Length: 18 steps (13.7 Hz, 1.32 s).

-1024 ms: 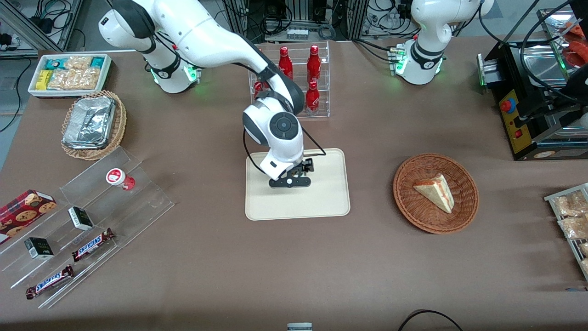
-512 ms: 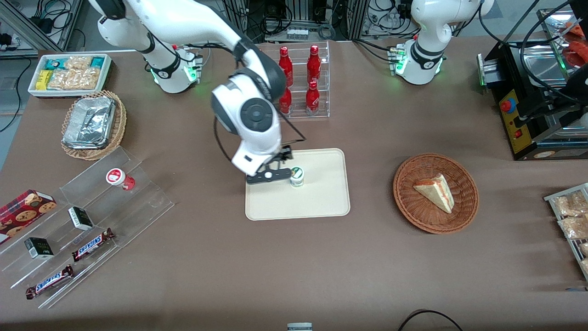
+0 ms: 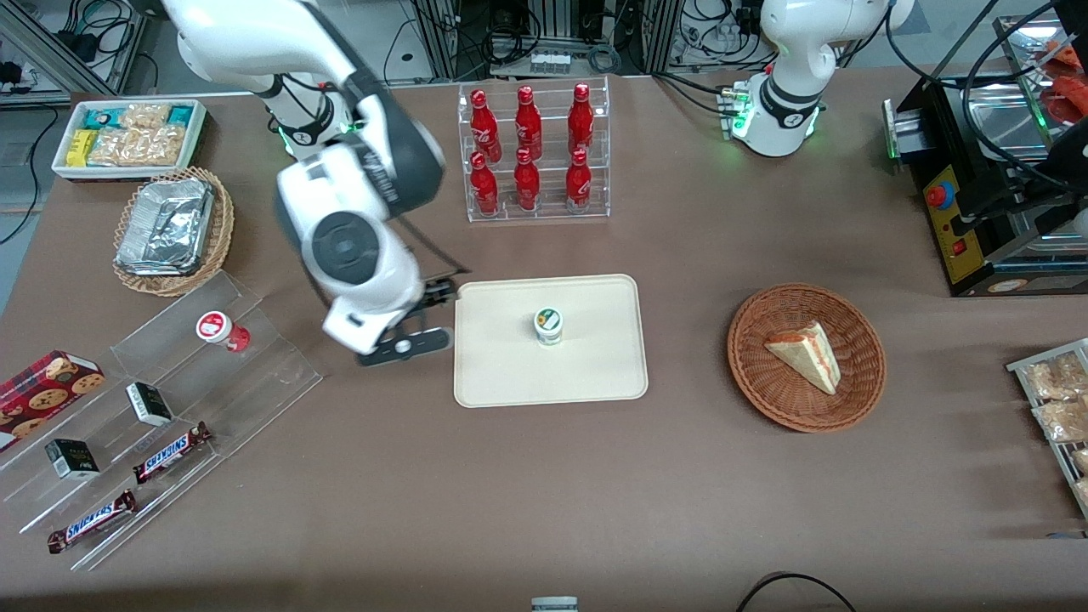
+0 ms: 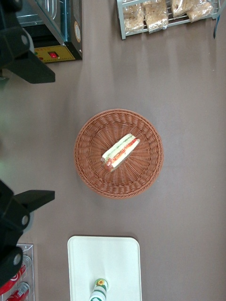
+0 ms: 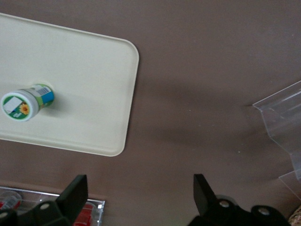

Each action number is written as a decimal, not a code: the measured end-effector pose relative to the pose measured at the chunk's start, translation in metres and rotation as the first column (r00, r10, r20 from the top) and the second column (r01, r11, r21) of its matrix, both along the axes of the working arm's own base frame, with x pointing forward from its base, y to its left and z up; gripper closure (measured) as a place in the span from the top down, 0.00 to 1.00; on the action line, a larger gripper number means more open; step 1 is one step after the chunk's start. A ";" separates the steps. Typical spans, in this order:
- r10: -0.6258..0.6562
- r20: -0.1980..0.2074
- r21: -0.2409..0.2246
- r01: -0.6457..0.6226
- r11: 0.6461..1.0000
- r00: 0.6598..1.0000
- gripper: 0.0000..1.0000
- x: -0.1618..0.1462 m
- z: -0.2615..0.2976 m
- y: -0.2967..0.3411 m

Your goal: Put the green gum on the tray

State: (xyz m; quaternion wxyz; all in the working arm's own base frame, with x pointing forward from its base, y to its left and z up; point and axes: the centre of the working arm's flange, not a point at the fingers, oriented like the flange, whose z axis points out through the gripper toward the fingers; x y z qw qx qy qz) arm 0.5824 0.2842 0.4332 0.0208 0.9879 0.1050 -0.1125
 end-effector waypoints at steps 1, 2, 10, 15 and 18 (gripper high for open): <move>0.004 -0.004 0.011 -0.004 1.000 1.000 1.00 0.010 0.005 -0.027; 0.003 -0.003 0.023 -0.003 1.000 1.000 1.00 0.019 0.011 -0.057; -0.203 0.080 0.076 0.197 0.978 0.976 1.00 0.022 0.069 -0.227; -0.230 0.137 0.099 0.218 0.971 0.963 1.00 0.000 0.092 -0.276; -0.219 0.155 0.104 0.205 0.973 0.963 1.00 -0.015 0.116 -0.295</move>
